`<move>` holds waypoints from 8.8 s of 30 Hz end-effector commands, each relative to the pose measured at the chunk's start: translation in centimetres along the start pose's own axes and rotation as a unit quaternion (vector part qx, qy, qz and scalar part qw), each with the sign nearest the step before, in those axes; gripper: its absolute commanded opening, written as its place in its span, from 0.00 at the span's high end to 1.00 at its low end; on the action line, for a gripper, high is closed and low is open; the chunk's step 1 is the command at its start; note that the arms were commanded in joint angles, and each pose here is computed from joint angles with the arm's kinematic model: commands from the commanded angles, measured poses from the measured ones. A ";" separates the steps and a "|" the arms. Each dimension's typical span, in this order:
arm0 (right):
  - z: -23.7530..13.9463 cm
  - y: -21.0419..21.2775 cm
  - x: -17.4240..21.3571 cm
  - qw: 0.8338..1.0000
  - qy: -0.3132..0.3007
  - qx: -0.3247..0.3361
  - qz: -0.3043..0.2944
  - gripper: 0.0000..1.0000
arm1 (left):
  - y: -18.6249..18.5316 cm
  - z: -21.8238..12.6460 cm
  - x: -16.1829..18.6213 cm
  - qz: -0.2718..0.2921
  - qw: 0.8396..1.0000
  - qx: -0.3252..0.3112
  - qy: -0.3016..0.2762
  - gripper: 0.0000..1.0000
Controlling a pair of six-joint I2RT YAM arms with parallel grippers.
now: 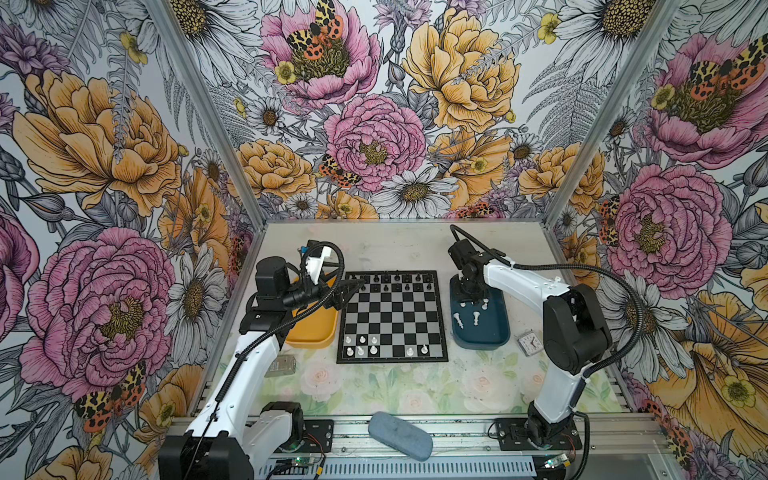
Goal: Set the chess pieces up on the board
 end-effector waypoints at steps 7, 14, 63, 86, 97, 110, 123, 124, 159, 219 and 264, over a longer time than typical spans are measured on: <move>1.8 -0.6 -0.3 1.000 0.007 0.004 0.005 0.71 | 0.9 1.0 0.5 0.000 0.997 -0.070 0.036 0.01; 2.5 -0.8 -0.2 1.000 0.014 0.005 0.009 0.72 | 0.5 1.1 0.9 0.013 0.994 -0.093 0.048 0.01; -5.6 0.5 0.4 0.999 -0.035 -0.005 -0.006 1.00 | 0.7 1.7 1.1 0.012 0.994 -0.087 0.060 0.01; -8.5 14.9 0.4 0.985 -0.035 -0.102 -0.134 1.00 | 0.5 1.7 1.5 0.017 0.993 -0.102 0.063 0.01; -7.5 18.1 1.7 0.980 -0.016 -0.118 -0.157 1.00 | 0.8 1.8 1.7 0.016 0.991 -0.118 0.066 0.01; -5.4 20.6 2.5 0.976 0.011 -0.141 -0.168 1.00 | 0.9 1.9 1.8 0.016 0.990 -0.122 0.068 0.01; -3.4 22.9 2.6 0.969 0.035 -0.166 -0.177 1.00 | 0.9 1.8 1.7 0.017 0.990 -0.126 0.067 0.01; -3.3 23.1 2.5 0.969 0.036 -0.168 -0.178 1.00 | 0.9 1.8 1.8 0.017 0.989 -0.127 0.068 0.01; -0.8 24.3 3.2 0.967 0.068 -0.164 -0.181 1.00 | 1.0 1.6 1.9 0.022 0.988 -0.138 0.066 0.01; -2.0 23.3 3.4 0.974 0.050 -0.141 -0.167 0.85 | -2.3 -1.2 2.0 0.111 0.985 -0.133 -0.004 0.01; -4.9 -2.9 1.3 0.998 -0.005 0.056 0.017 0.78 | -1.1 0.4 2.3 0.088 0.989 -0.113 0.032 0.01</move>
Point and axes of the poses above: each gripper's point midway between its finger pads, its own z axis out along the fingers, its own y axis along the line the jaws close on, x = y × z, the point moved 9 cm from there along -z, back along the fingers, and after that the axes turned 13 degrees about -z, right-handed, at the moved point
